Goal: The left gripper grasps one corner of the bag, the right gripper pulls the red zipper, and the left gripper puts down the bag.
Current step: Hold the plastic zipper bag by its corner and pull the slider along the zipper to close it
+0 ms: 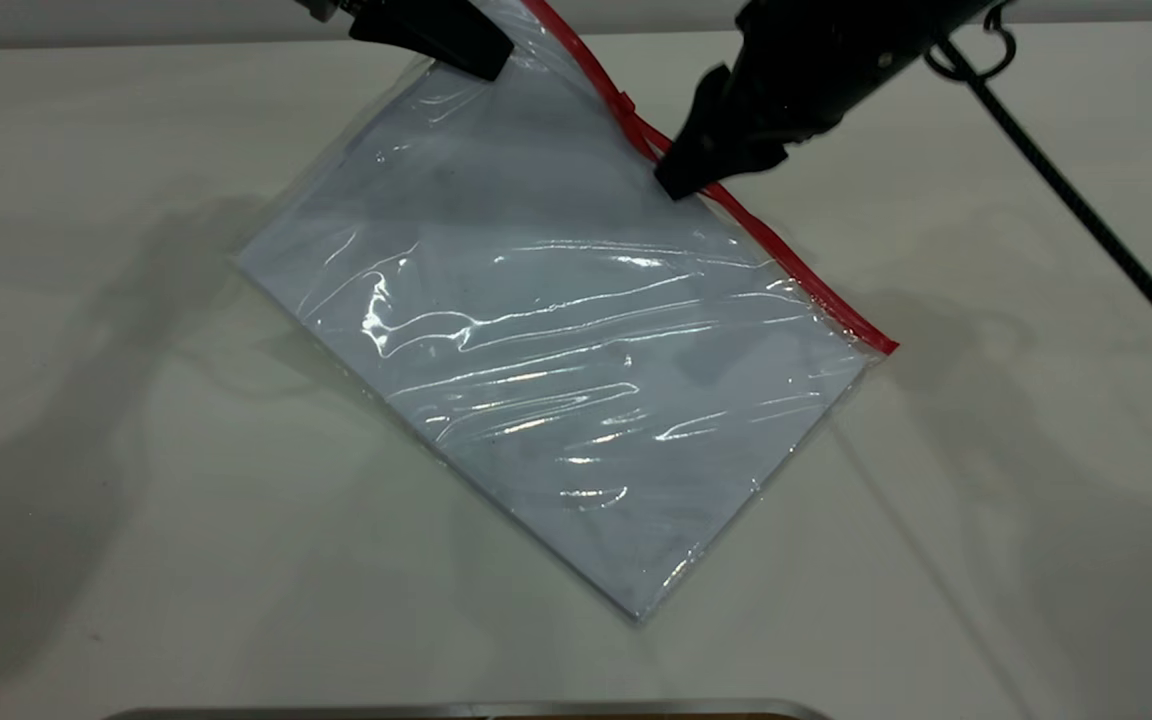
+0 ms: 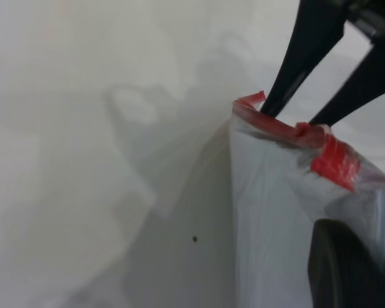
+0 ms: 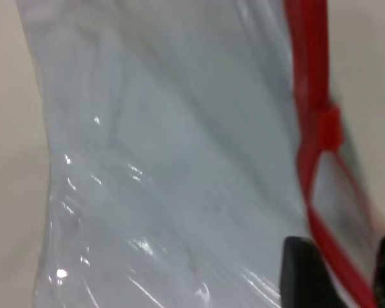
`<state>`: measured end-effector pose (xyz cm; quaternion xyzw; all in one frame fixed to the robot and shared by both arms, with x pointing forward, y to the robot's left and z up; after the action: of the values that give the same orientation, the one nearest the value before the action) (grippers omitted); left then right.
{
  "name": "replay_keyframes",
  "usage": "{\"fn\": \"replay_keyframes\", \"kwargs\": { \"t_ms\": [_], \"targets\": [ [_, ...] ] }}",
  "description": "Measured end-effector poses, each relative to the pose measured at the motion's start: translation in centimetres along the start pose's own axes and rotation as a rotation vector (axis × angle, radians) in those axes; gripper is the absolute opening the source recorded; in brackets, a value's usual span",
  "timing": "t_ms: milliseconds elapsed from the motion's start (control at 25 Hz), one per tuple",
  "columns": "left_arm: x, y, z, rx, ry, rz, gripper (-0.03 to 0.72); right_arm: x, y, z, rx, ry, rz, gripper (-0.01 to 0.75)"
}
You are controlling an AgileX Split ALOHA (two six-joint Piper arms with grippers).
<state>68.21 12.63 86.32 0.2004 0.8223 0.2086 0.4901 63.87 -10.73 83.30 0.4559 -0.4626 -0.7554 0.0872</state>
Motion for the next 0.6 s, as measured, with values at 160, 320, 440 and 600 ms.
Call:
{"fn": "replay_keyframes", "kwargs": {
  "t_ms": [160,320,440,600],
  "targets": [
    [0.3,0.0,0.0,-0.002,0.046,0.022,0.053,-0.8,0.8,0.5,-0.022,0.009,-0.020,0.466],
    [0.3,0.0,0.0,-0.003,0.091,0.027,0.053,-1.0,1.0,0.7,-0.040,-0.002,-0.033,0.512],
    [0.3,0.0,0.0,-0.004,0.133,0.027,0.053,-1.3,1.0,0.8,-0.045,-0.024,-0.057,0.517],
    [0.1,0.0,-0.1,0.002,0.167,0.017,0.053,-1.8,1.0,0.8,-0.052,-0.027,-0.095,0.518]
  ]
}}
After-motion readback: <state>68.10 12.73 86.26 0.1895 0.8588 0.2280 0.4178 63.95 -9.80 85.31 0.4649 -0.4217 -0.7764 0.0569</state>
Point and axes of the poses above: a point on each arm's last joint axis where the gripper is mounted, y pointing back along that axis away from the gripper, z along the wrist's bending axis when the last joint is at zero, x = y × z, the point moved 3 cm from there along -y, pointing out along that axis toward the gripper, and after that the axes turned 1 degree about -y, right-handed, at the moved point
